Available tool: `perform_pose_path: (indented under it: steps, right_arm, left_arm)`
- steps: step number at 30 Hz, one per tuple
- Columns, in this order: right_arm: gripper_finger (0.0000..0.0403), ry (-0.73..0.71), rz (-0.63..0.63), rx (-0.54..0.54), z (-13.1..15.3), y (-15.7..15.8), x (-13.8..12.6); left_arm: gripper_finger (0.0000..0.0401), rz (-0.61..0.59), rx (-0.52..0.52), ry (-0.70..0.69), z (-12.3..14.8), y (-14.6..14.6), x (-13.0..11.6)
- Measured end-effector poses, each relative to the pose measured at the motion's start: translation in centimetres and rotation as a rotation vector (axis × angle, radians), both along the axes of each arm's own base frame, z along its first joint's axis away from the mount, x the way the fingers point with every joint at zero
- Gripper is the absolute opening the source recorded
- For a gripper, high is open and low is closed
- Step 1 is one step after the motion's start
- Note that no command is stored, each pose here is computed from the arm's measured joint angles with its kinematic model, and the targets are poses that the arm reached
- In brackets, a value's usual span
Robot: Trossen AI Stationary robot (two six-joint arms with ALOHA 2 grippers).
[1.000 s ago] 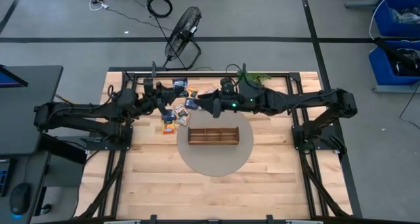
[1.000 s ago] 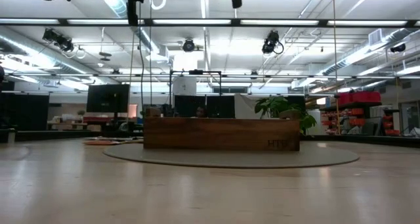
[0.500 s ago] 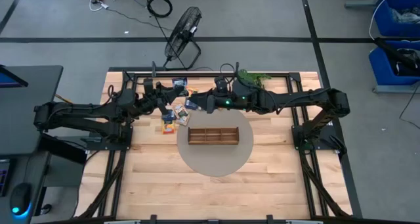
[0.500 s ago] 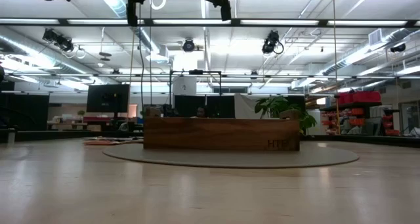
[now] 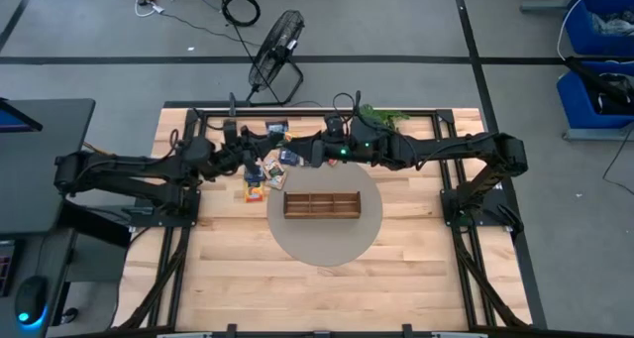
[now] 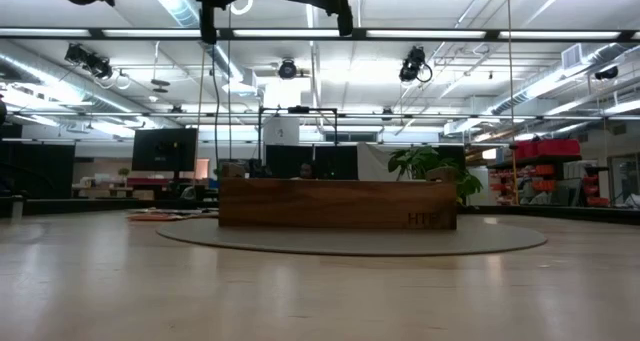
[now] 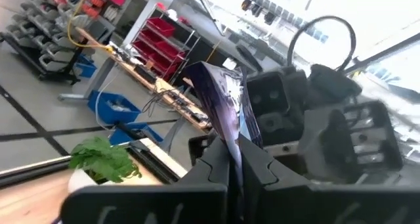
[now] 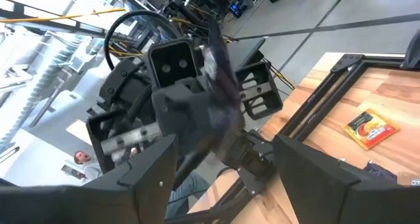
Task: Pick & Place Tea
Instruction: Put the blue tea bag into the right section of the wooden organizer
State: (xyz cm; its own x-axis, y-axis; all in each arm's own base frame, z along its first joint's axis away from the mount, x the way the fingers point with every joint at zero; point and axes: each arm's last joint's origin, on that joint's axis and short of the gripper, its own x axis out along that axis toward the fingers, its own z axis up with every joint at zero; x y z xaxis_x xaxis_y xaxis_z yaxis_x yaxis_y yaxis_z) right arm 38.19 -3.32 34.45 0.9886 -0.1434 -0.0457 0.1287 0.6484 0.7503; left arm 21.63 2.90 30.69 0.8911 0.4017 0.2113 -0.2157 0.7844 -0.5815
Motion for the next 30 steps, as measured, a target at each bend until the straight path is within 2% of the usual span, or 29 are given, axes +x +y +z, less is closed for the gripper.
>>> perform_pose_path:
  steps: [15,25,30]
  right_arm:
    - [0.0252,0.06,0.0,0.006,-0.6,0.01,-0.05]
    - [0.02,0.056,-0.002,0.034,-0.6,0.01,-0.04]
    - [0.0157,0.055,-0.003,0.035,-0.59,0.01,-0.04]
  left_arm:
    - [0.0008,0.035,0.043,0.036,0.51,-0.03,0.96]
    - [0.0008,0.035,0.045,0.048,0.35,-0.04,1.09]
    - [0.0009,0.036,0.048,0.048,0.37,-0.03,1.09]
